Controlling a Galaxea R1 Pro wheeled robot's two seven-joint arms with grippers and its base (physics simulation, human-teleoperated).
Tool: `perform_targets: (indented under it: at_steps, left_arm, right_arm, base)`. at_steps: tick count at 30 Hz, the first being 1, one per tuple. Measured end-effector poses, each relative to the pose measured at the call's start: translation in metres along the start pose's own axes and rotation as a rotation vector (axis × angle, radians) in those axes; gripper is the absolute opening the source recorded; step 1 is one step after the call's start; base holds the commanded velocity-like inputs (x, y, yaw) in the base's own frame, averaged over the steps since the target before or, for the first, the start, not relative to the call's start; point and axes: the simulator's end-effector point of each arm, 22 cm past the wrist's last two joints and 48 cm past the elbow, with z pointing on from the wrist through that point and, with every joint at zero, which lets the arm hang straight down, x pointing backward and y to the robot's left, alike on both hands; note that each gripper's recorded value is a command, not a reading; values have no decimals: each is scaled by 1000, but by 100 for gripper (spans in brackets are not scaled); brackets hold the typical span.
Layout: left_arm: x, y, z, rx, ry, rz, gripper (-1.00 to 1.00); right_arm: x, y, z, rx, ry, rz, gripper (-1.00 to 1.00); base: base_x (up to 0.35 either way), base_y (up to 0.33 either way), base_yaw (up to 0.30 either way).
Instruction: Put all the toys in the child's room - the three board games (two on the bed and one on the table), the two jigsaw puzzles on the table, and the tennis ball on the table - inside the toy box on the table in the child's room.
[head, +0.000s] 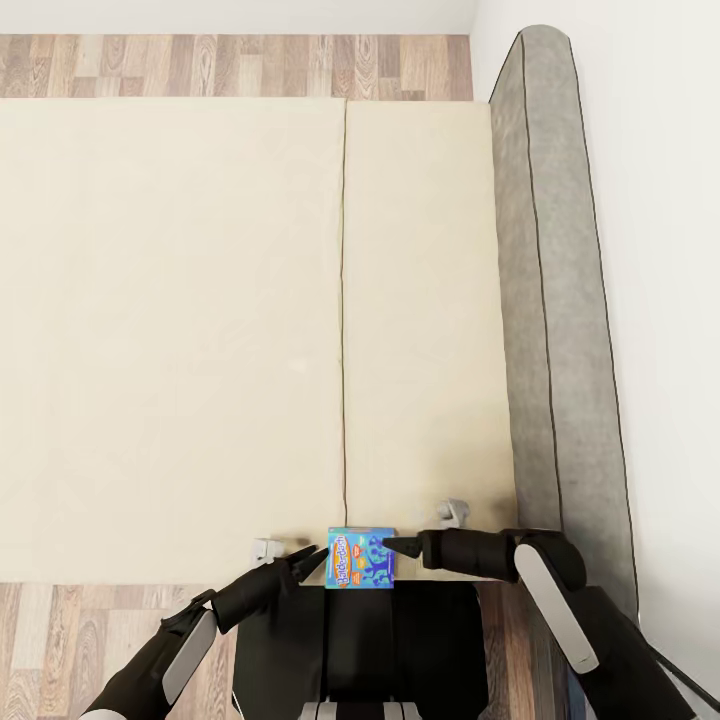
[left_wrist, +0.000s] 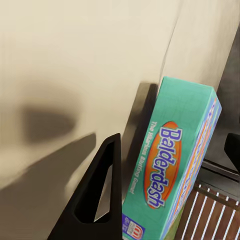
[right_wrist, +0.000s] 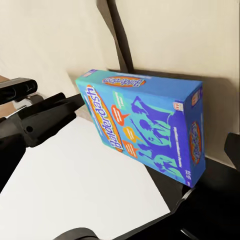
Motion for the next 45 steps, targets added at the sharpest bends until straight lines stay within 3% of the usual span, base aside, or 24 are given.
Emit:
perform_targets:
  at_steps: [13,30,41,45]
  left_arm:
    - [0,0,0,0,0,0,100]
    - [0,0,0,-1,0,0,100]
    - [0,0,0,-1,0,0,100]
    - [0,0,0,-1,1,1,100]
  right_arm:
    - [-1,-7,-10,17,-14,1,100]
    - [10,-10,-1,15,-2,20,100]
    - [31,-13,25,4,43,90,100]
    - [30,-18,31,7,30,101,100]
  base:
    - [0,0,0]
    - [0,0,0]
    - [0,0,0]
    - [0,0,0]
